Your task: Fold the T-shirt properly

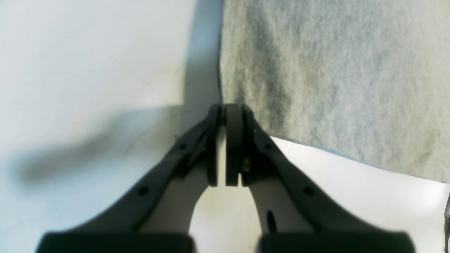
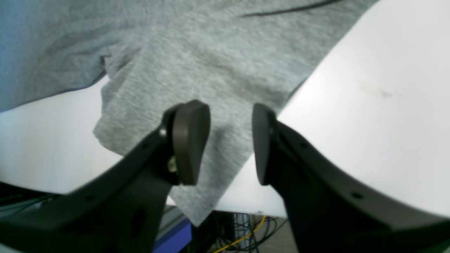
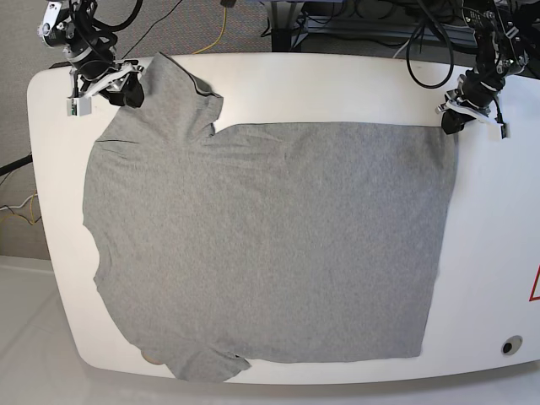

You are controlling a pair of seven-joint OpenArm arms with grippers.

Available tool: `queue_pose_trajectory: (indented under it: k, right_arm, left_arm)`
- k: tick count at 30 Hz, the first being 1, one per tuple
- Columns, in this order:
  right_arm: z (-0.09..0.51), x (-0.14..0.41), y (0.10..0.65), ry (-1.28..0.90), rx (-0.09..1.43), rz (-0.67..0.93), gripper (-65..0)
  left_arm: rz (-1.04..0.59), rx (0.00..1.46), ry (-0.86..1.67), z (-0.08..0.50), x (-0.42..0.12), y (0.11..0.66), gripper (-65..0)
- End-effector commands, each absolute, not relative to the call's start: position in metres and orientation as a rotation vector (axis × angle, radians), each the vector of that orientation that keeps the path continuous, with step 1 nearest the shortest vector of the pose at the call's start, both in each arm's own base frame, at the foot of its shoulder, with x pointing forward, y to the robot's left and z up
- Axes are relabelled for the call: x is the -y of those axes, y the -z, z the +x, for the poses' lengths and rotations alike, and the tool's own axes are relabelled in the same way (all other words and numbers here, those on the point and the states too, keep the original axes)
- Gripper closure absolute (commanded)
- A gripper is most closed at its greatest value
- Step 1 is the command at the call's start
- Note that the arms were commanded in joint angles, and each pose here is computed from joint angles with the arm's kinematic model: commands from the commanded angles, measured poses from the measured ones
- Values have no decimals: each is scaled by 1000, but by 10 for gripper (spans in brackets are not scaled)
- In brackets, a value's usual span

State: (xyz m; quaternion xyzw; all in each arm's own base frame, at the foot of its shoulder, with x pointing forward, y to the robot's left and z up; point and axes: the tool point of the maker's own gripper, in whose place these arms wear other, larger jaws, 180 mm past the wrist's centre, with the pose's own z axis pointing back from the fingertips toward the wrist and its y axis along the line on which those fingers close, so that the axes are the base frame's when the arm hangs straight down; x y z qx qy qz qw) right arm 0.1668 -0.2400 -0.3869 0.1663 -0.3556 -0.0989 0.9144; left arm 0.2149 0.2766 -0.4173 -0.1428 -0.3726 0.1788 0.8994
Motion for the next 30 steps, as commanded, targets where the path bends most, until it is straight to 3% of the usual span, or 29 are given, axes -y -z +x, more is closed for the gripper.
queue_pose_trajectory:
  k: [1,15,23,30]
  right_arm:
    - [166,242,385,230,750,365,-228]
    - [162,242,400,259,713,376,-275]
    - [145,243,414,292,658,373,-362]
    - [135,244,422,312,632,374,-357]
  left_arm:
    - [-291,794,-357,219,-280,409,0]
    - [-289,794,-355,219,-281,409,0]
    - [-284,787,-357,217,-282,410,0]
    - [-285,782,-357,216,-281,411,0]
